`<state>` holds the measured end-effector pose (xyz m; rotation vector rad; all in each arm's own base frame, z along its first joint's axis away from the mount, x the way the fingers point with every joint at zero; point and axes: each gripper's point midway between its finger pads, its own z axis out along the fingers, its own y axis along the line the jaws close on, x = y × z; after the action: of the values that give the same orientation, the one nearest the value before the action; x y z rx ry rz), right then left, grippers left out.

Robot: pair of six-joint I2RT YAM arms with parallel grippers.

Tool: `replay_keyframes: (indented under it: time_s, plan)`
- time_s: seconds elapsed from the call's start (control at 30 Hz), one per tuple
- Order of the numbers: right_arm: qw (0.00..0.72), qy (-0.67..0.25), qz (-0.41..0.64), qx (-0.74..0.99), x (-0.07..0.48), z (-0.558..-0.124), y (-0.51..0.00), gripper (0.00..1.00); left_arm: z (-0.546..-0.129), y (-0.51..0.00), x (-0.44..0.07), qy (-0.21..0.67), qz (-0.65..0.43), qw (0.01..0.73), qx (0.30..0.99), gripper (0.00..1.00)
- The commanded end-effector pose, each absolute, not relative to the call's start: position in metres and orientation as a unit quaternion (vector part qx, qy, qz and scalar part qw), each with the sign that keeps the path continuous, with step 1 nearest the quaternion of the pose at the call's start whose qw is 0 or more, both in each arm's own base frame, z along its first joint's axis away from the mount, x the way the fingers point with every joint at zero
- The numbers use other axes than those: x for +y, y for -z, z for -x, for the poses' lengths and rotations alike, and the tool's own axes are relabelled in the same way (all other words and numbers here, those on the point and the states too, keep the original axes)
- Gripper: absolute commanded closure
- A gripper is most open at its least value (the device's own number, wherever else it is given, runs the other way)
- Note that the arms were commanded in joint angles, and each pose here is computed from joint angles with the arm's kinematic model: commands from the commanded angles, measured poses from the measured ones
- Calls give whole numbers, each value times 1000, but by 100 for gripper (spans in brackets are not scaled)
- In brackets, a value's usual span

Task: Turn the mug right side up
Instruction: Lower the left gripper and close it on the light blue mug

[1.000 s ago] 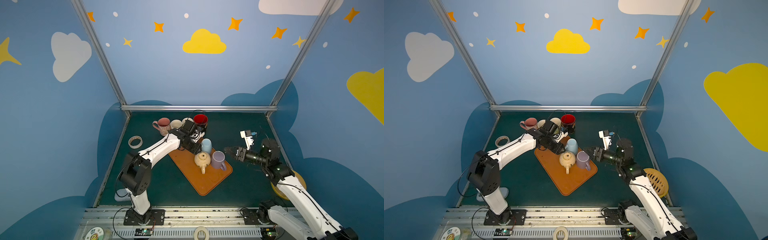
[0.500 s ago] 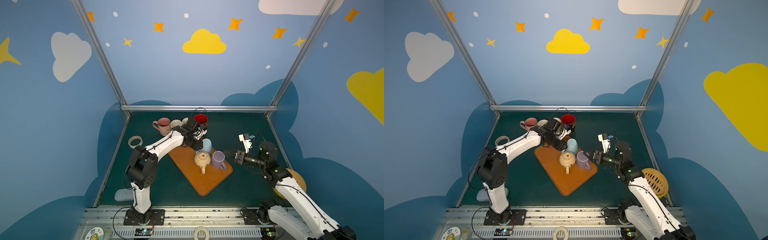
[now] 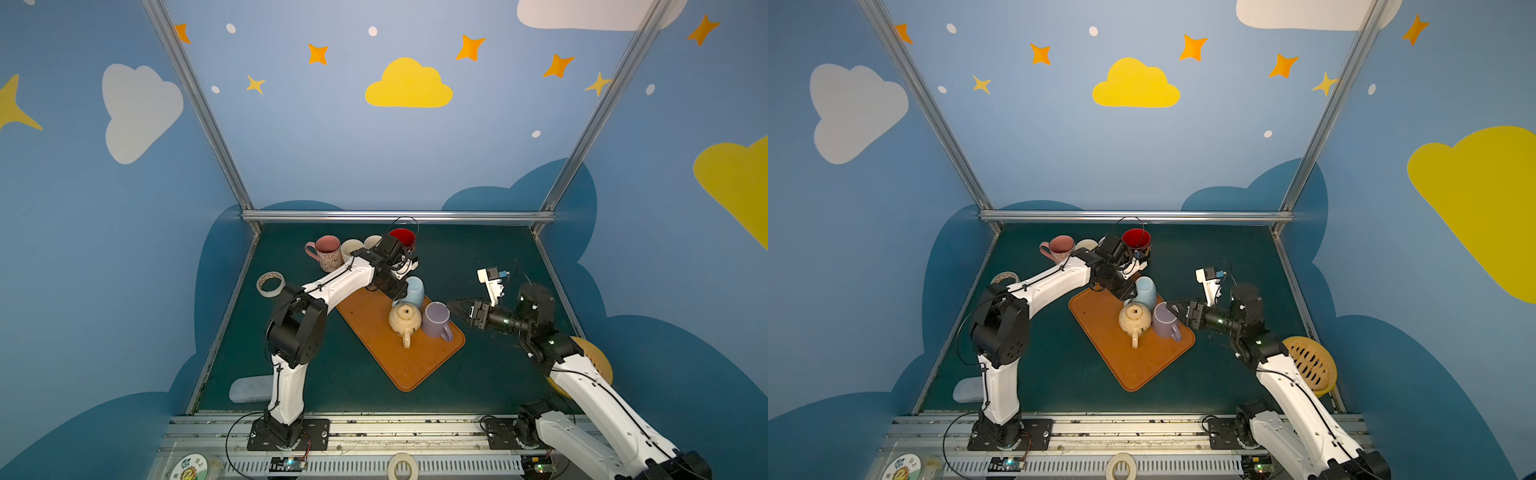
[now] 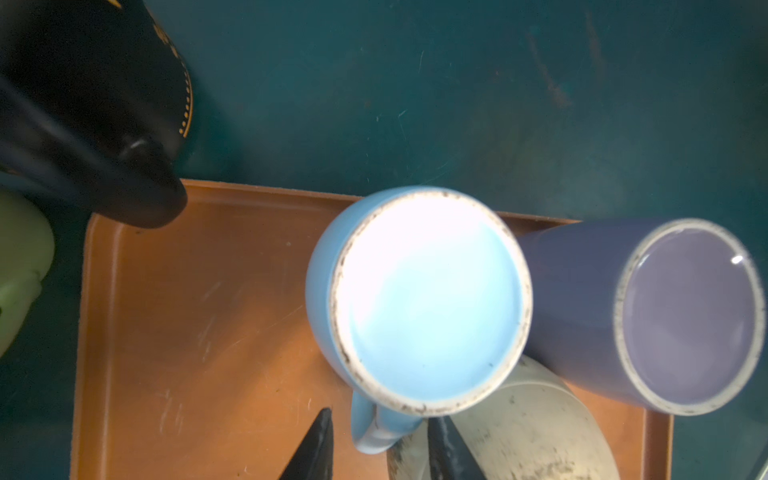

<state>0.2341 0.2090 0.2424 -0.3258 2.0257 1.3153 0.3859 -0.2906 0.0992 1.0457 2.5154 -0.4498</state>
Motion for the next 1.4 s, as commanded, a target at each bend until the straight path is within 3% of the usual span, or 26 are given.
replay_keyframes:
  time_s: [0.0,0.73,1.13,1.37]
  plan:
    - [353,-506,135,776,210,-233,-242,46,-388,-93,-288,151,-379,183,895,62]
    - [353,-505,133,777,209,-233,-239,46,-378,-76,-294,119,-417,185,882,67]
    - [358,-505,135,774,208,-231,-242,46,-375,-72,-298,119,-424,179,880,75]
    - [361,-505,136,772,207,-228,-243,46,-374,-72,-295,104,-423,180,882,90]
